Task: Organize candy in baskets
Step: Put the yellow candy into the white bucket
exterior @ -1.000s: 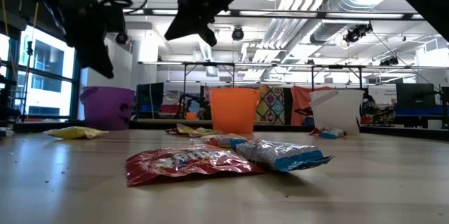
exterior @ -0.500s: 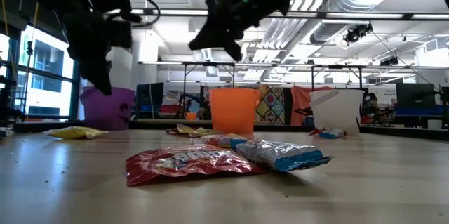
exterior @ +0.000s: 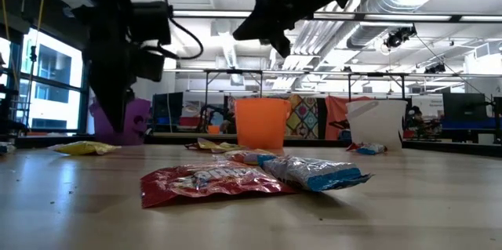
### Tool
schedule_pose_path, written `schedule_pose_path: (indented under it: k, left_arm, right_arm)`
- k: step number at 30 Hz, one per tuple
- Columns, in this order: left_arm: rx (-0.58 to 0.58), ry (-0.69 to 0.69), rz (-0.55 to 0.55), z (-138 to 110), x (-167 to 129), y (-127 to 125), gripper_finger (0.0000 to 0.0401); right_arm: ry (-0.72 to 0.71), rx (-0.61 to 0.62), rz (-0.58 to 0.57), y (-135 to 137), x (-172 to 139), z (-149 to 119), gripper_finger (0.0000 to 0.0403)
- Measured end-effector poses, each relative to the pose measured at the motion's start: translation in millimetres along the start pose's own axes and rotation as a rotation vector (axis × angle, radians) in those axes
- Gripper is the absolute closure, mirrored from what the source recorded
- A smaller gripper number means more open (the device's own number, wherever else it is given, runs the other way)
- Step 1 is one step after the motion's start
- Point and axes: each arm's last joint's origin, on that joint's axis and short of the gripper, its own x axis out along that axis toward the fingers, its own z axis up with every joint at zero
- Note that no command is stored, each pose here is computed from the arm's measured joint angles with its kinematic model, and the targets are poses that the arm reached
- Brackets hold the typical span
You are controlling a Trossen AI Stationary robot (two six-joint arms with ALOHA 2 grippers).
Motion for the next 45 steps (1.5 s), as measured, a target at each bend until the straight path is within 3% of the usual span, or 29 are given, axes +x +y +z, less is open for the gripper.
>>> schedule_pose_path:
  k: [5,11,16,20,25,31,39,45]
  left_arm:
    - [0.038,0.130,0.129,1.9,9.8,5.9,0.0220]
    - [-0.033,0.217,0.120,2.5,25.8,10.0,0.0182]
    - [-0.044,0.265,0.124,2.9,34.4,11.6,0.0173]
    - [-0.054,0.276,0.129,2.5,35.8,12.0,0.0194]
    - [-0.048,0.230,0.119,6.1,27.7,10.1,0.0274]
    - [-0.061,0.096,0.029,22.9,10.1,6.4,0.0389]
    - [-0.267,-0.357,-0.181,58.5,-31.4,14.0,0.0399]
    - [-0.338,-0.654,-0.300,74.5,-65.6,22.3,0.0400]
  right_arm:
    - [0.018,-0.014,0.025,1.0,-1.2,-0.8,0.0403]
    - [0.026,-0.034,0.052,1.8,-1.3,-1.0,0.0403]
    - [0.032,-0.037,0.073,2.4,-1.3,-1.1,0.0403]
    - [0.032,-0.044,0.074,2.4,-1.3,-1.2,0.0403]
    - [0.059,-0.057,0.059,2.7,-12.8,-0.4,0.0403]
    - [0.020,-0.078,0.029,0.8,-46.8,12.3,0.0403]
    - [-0.025,-0.033,0.040,5.6,-61.1,19.2,0.0403]
    - [-0.023,0.096,0.059,9.7,-60.7,18.9,0.0395]
